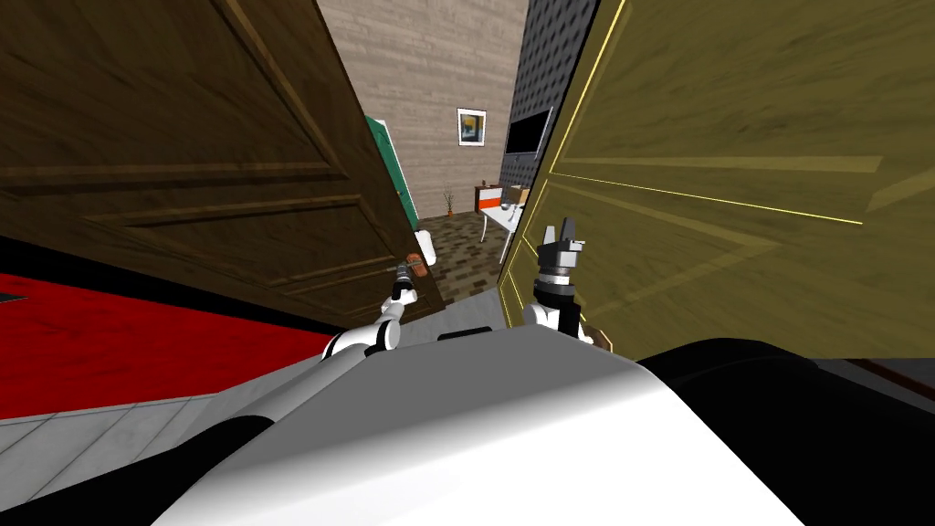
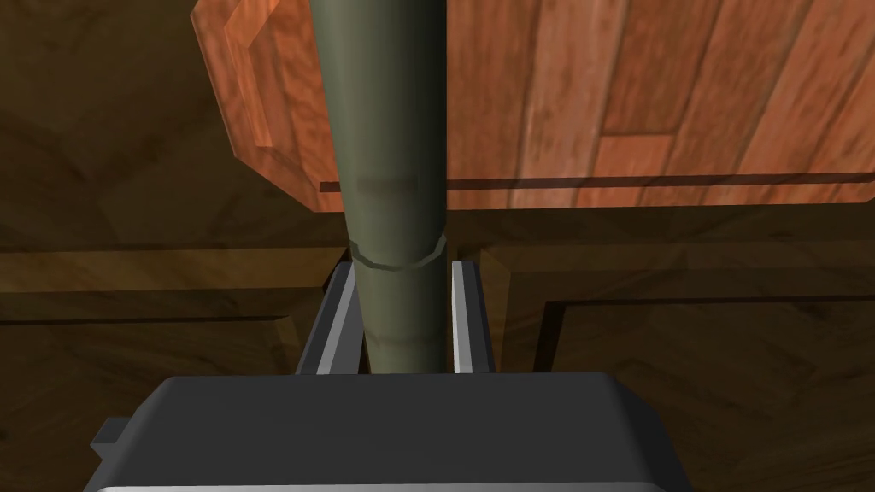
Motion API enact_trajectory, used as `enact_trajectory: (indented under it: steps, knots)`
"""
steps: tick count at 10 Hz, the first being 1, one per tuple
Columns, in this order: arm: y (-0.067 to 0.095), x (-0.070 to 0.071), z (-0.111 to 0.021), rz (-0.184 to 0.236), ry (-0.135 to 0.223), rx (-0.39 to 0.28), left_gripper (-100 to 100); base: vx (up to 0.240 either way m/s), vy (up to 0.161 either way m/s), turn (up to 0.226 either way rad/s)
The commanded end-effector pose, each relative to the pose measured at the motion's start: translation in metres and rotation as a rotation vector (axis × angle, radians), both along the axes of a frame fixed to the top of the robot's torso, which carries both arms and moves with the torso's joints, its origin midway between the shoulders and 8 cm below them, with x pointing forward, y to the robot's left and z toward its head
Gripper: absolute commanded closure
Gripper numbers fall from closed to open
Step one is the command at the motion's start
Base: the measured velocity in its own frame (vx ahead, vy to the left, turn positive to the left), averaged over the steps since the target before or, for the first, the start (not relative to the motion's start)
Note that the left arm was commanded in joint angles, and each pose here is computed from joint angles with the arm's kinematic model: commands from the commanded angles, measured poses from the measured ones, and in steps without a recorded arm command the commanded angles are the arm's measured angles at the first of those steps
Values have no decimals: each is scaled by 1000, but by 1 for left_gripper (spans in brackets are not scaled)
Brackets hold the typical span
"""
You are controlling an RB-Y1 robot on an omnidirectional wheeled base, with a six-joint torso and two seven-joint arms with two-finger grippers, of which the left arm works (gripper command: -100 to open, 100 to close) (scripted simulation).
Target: Pull the door open
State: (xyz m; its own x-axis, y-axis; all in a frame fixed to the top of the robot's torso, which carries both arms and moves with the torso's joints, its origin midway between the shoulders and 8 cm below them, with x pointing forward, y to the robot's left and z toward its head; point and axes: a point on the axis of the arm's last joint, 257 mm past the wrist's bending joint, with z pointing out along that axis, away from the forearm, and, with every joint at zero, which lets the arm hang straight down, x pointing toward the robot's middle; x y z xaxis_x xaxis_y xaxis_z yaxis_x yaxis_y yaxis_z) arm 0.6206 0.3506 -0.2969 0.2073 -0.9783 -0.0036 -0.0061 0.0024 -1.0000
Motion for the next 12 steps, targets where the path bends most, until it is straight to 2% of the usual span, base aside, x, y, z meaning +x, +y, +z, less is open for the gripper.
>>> enact_trajectory:
  steps: [1, 4, 8, 10, 12]
  knots:
    - [8, -2, 1, 4, -2, -2, 100, -75, 73, -300]
    - [36, -11, 0, 23, -3, -4, 100, -112, 62, -303]
    - [77, -26, 0, 48, -5, -5, 100, -170, -17, -240]
    - [77, -26, 0, 48, -5, -5, 100, -82, -21, -36]
    - [98, -34, 1, 60, -6, -4, 100, -105, -21, -178]
